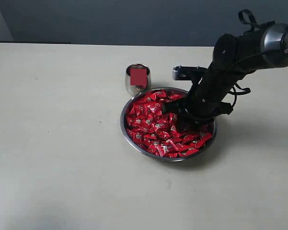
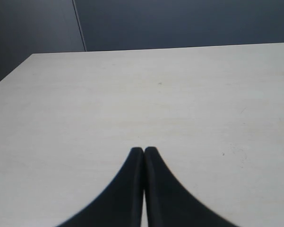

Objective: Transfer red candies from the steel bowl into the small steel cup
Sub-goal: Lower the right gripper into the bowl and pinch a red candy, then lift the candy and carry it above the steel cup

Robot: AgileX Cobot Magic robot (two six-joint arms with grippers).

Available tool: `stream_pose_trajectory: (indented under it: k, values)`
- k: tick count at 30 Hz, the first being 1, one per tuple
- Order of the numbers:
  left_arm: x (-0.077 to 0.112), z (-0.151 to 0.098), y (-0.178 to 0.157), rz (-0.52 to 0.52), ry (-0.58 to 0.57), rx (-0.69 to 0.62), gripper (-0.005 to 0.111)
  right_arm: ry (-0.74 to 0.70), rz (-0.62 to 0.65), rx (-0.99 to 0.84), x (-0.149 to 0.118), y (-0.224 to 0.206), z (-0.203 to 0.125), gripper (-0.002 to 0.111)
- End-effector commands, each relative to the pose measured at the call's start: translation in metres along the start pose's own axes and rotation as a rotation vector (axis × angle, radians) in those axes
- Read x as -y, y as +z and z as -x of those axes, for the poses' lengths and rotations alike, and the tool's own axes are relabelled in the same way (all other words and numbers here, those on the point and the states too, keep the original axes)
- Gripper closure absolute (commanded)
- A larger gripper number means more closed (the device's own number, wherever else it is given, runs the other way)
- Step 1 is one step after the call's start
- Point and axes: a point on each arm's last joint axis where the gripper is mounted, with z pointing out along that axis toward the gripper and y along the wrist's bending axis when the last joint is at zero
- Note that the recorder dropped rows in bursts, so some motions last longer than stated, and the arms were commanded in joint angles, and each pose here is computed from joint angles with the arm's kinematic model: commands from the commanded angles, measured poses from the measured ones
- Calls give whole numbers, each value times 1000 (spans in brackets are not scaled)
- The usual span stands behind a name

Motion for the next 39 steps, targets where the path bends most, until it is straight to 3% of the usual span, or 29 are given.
stream_pose_trajectory:
  k: [1, 5, 8, 16, 27, 35, 39]
  values:
    - [0, -1, 0, -4, 2, 8, 106, -1, 21, 31, -1, -1, 4, 73]
    - [0, -1, 0, -4, 2, 8, 106, -11, 12, 32, -1, -1, 4, 79]
    - [0, -1, 0, -4, 2, 8, 106, -24, 3, 31, 0, -1, 4, 109]
    - [0, -1, 0, -4, 2, 8, 106, -38, 8, 84, -4, -16, 6, 109]
    - [0, -1, 0, -4, 2, 8, 106, -94, 0, 378, -16, -82, 16, 109]
    - [0, -1, 0, -4, 2, 8, 106, -166, -45, 639, -17, -100, 37, 109]
    - [0, -1, 0, -4, 2, 8, 106, -198, -40, 667, -22, -105, 57, 109]
